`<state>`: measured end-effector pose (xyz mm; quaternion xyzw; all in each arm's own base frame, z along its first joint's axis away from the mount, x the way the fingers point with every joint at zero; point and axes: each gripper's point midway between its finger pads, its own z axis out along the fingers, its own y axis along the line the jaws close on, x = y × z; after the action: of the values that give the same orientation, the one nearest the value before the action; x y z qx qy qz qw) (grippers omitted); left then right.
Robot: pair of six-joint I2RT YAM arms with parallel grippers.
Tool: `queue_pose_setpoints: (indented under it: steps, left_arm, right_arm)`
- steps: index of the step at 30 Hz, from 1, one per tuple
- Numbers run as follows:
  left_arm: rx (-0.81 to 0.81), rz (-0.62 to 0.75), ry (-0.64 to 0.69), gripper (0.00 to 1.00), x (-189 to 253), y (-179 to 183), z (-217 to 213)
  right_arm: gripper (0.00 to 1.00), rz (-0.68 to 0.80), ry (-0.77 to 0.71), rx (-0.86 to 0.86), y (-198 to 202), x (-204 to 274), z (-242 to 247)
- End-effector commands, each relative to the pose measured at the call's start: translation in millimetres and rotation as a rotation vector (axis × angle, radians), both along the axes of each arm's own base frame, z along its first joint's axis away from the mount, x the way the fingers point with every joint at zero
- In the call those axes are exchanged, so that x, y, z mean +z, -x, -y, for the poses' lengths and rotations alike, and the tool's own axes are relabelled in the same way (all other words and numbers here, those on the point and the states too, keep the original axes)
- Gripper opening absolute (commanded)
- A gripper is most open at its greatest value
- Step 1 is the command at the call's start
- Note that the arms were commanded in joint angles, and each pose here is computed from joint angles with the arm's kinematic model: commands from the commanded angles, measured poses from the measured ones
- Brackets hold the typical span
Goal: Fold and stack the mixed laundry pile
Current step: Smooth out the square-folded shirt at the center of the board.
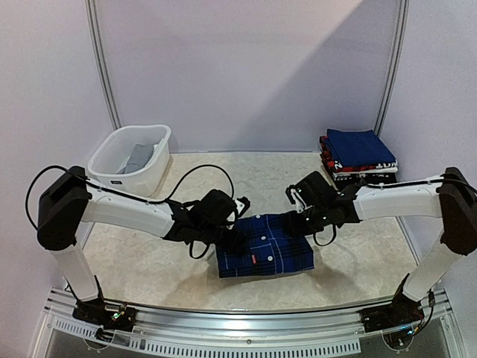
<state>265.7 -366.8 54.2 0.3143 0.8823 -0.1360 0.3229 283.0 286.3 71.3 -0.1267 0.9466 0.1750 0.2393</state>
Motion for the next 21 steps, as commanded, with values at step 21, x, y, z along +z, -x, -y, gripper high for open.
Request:
queue_pose_setpoints:
  steps: [21]
  left_arm:
    - [-0.288, -0.013, -0.057, 0.44, -20.5, 63.7, 60.4]
  right_arm:
    - [0.21, -0.053, -0.192, -0.057, -71.1, -17.1, -0.5]
